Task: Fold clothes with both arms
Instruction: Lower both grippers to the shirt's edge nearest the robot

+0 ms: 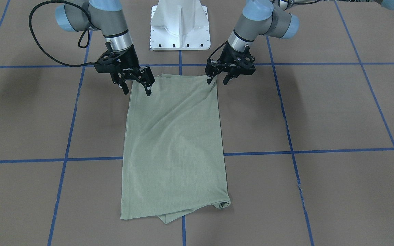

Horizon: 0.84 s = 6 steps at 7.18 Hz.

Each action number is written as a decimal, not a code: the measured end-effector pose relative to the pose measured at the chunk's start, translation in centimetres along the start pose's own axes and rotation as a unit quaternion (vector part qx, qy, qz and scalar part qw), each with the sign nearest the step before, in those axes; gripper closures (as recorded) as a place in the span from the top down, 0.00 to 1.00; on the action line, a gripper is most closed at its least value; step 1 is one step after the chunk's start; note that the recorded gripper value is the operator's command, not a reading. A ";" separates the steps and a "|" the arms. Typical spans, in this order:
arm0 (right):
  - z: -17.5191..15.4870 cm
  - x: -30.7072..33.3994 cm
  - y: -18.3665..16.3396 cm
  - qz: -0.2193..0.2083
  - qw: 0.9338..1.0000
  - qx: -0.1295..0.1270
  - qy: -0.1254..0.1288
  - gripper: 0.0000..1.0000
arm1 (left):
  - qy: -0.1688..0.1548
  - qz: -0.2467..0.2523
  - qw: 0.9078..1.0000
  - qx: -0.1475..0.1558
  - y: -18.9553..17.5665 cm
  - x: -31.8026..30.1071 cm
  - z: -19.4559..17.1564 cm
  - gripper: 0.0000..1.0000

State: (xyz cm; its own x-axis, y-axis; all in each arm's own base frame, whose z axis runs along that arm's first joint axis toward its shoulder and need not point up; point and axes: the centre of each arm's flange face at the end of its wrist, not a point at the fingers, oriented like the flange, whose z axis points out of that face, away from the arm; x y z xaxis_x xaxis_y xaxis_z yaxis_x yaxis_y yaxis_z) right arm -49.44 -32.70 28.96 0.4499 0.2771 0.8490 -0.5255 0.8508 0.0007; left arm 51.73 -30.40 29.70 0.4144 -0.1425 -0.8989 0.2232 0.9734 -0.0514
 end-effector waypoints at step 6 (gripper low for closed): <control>0.1 -0.1 1.8 -0.007 1.000 0.000 -0.005 0.97 | -0.013 0.008 1.000 -0.018 2.5 -0.1 1.4 0.00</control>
State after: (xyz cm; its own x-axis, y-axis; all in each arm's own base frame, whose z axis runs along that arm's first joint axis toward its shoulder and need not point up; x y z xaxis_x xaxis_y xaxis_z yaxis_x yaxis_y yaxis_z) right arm -50.53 -31.25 28.91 0.4505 0.2605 0.8539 -0.5190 0.8547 0.0131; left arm 53.48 -28.17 30.30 0.4413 -0.1306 -0.8878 0.1848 0.9814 -0.0525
